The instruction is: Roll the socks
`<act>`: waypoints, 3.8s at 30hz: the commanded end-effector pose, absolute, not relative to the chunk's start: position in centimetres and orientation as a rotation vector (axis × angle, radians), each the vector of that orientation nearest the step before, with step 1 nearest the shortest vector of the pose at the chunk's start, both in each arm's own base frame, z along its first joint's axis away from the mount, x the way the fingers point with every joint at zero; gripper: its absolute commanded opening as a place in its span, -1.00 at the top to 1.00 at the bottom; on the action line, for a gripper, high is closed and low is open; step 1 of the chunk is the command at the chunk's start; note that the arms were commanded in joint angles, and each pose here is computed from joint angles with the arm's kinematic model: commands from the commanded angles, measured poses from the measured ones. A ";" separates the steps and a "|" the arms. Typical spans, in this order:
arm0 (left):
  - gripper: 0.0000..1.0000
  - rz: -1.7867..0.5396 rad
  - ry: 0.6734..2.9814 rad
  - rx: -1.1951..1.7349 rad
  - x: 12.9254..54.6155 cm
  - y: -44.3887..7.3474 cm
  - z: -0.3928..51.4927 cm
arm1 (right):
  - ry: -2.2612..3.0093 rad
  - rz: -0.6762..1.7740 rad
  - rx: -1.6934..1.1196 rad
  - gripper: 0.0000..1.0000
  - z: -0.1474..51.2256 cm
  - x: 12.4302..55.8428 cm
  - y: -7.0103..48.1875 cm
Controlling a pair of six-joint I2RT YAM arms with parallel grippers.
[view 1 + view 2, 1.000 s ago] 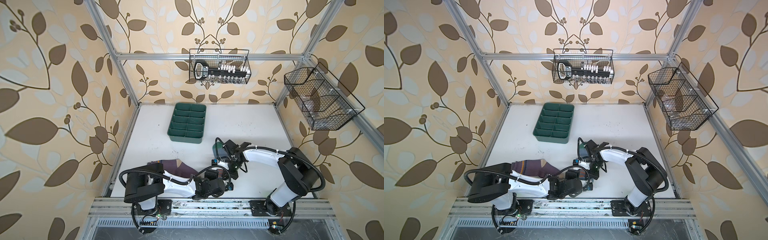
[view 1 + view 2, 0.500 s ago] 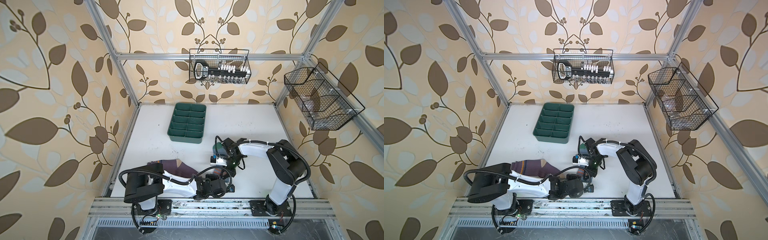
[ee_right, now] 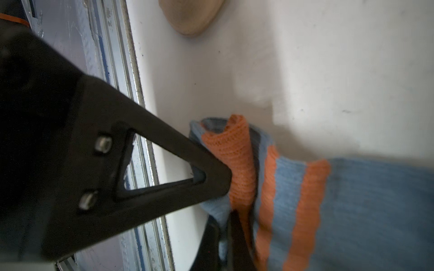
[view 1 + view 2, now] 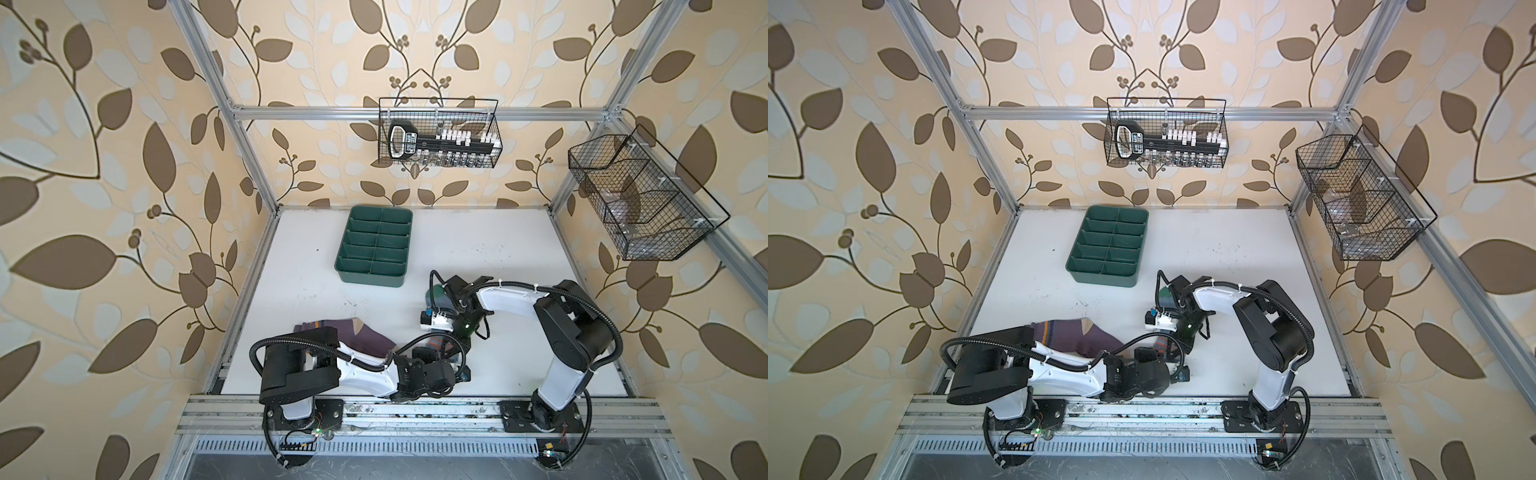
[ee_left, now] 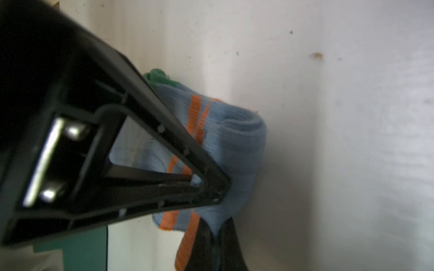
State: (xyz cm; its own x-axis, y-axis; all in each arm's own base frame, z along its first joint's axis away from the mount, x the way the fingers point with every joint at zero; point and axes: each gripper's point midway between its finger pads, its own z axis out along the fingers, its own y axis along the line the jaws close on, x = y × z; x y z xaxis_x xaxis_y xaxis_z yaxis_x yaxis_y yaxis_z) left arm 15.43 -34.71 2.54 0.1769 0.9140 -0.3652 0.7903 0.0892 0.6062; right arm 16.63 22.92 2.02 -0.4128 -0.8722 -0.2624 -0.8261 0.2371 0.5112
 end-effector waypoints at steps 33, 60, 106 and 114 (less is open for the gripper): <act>-0.52 0.056 1.698 1.665 16.0 -33.8 6.7 | -2.494 -0.832 1.843 1.00 2.0 17.0 22.8; 1.00 0.066 1.892 1.783 14.9 -34.3 3.3 | -3.239 -0.593 1.926 0.48 11.1 25.6 20.8; 1.00 -0.804 2.765 1.608 19.9 -36.7 0.2 | -2.553 0.301 2.946 -0.41 8.5 16.1 19.6; 1.00 -0.844 2.772 1.601 19.8 -37.0 0.0 | -2.596 0.402 2.919 -0.31 5.7 19.5 20.5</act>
State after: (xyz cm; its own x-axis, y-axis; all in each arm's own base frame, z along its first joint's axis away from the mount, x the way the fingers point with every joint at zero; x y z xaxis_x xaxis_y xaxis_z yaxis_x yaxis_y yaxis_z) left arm 19.39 -38.61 3.06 -0.5093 0.8382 -0.1952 0.7670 0.3392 -0.5447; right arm 17.77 18.76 4.39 0.1852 -0.9365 -0.2978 -0.8225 0.0182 -0.5685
